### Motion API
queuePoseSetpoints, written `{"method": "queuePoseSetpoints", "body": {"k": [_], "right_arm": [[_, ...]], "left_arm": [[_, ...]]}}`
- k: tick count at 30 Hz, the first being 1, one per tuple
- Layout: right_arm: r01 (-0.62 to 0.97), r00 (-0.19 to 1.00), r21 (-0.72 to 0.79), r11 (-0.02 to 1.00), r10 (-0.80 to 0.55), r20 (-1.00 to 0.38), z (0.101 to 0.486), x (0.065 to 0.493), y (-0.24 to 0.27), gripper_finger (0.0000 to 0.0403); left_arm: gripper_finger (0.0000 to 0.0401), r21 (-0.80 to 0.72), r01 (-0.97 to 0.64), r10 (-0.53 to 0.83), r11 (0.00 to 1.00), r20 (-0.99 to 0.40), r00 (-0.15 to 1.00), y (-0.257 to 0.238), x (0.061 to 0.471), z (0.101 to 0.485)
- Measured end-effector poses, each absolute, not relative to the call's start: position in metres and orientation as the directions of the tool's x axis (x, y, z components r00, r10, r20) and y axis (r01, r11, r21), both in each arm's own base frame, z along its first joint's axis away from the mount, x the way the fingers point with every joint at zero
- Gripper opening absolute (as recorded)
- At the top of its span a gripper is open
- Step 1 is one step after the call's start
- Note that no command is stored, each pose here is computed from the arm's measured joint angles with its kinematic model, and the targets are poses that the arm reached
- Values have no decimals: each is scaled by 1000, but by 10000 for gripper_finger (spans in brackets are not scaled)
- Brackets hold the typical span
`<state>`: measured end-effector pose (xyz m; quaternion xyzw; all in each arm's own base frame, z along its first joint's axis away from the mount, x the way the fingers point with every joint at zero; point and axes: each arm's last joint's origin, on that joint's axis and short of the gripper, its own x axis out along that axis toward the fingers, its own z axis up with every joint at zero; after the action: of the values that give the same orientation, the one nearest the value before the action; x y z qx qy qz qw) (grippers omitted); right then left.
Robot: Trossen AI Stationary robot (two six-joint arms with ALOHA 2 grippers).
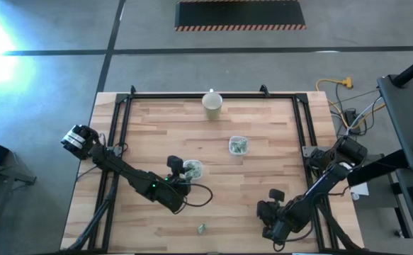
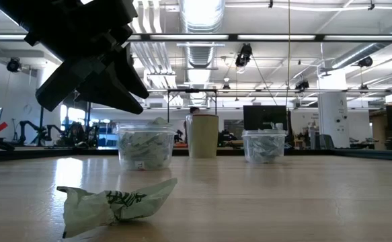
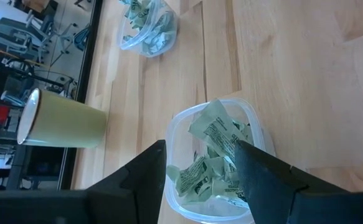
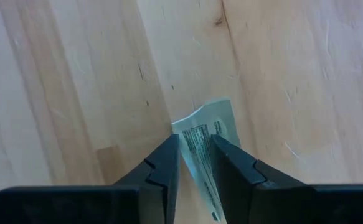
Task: Pick and place Stevia / Truvia into bins
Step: Put the right green stevia packet into the right transparent container
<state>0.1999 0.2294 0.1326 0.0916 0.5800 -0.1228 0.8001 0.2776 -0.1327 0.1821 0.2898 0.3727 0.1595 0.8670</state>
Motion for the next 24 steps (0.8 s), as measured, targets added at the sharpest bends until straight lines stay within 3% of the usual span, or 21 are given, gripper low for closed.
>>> {"method": "queuePoseSetpoints", "body": {"k": [11, 24], "right_arm": [[258, 282, -43, 965, -118, -952, 124, 200, 230, 15], [130, 383, -230, 965, -263, -885, 147, 209, 232, 8]], "left_arm": [[174, 620, -59, 491, 782, -555, 671, -133, 278, 182], [174, 621, -58, 490, 782, -555, 672, -133, 277, 182]]}}
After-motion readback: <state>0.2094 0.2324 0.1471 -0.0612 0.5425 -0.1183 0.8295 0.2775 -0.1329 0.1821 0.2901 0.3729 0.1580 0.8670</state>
